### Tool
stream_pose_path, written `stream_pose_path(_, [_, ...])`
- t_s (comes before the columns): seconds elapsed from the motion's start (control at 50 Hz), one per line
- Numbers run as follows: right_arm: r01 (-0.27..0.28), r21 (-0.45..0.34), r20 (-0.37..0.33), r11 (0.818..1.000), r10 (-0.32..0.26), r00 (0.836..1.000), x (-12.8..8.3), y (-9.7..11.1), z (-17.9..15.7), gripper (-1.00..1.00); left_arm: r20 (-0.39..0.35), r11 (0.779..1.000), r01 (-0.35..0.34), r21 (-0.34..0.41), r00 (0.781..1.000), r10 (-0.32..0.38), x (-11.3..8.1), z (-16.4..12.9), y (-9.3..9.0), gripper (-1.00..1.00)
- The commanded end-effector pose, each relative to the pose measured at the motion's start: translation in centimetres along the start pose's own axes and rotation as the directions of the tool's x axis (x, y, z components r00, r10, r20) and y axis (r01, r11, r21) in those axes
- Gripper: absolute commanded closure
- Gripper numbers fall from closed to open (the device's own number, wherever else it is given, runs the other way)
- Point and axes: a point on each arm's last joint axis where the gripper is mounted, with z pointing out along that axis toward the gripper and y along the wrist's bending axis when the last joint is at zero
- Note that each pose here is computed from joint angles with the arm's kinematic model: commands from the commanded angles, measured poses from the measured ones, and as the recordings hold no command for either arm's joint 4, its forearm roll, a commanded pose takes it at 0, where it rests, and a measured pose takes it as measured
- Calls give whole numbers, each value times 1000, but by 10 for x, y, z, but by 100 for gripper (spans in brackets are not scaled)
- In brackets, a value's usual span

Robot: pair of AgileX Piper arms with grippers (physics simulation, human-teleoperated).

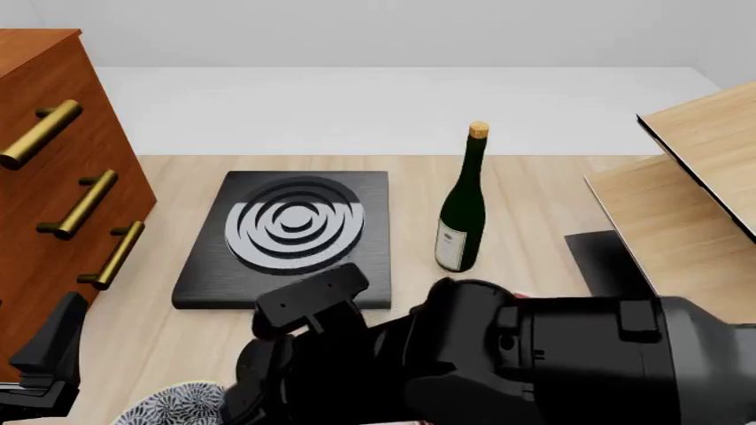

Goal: Pick up the akita bowl and put it on the plate.

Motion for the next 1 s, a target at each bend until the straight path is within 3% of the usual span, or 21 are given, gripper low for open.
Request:
stream_pose_path(0.02, [-62, 18, 64, 998, 60, 996, -3, -25, -16, -100, -2, 1000, 1, 0, 1000, -1, 0, 0, 0, -100])
stream_pose_path(1.0, [-169, -10, 51, 986, 169, 984, 39, -40, 42, -100, 1, 1000, 0, 0, 1000, 0, 0, 0, 0, -100])
